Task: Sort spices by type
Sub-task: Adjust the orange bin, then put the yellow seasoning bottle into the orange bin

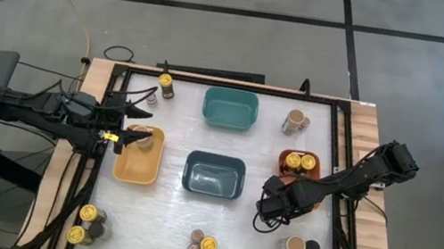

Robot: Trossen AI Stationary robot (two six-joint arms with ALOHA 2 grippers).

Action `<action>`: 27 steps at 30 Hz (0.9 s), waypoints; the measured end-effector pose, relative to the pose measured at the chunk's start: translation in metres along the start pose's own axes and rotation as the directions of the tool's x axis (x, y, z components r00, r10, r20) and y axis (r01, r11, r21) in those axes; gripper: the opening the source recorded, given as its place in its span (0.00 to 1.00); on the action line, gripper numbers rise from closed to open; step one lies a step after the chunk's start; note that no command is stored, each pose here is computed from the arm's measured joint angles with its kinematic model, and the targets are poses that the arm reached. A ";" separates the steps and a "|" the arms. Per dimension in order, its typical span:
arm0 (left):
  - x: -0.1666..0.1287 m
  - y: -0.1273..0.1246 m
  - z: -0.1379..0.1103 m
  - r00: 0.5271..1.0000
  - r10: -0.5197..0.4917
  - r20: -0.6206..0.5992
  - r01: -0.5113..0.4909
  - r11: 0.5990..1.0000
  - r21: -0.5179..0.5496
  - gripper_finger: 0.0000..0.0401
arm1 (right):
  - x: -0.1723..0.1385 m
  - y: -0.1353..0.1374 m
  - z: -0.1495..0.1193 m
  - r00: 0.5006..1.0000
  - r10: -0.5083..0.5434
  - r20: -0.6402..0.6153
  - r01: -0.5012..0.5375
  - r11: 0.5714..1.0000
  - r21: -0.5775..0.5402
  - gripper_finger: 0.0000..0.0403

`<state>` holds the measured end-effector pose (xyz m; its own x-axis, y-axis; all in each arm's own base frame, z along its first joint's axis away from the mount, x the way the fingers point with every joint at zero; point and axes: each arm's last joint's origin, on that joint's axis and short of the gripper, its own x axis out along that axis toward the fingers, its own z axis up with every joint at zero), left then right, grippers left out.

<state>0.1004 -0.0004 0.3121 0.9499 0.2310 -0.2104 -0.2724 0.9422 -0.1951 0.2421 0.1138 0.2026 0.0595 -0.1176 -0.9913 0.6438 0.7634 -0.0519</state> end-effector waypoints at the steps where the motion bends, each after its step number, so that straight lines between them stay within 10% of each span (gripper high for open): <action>1: 0.000 0.000 0.000 1.000 0.000 0.000 0.000 1.000 0.000 0.75 | 0.000 0.000 0.000 1.000 0.000 0.000 0.000 1.000 0.000 0.14; 27: 0.000 0.000 0.000 1.000 0.001 -0.003 -0.001 1.000 0.001 0.75 | -0.010 0.004 0.003 1.000 0.019 0.005 -0.020 1.000 0.018 0.53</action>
<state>0.1003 -0.0004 0.3118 0.9493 0.2308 -0.2136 -0.2727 0.9424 -0.1938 0.2460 0.1160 0.2123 0.0761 -0.1061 -0.9914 0.6559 0.7543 -0.0304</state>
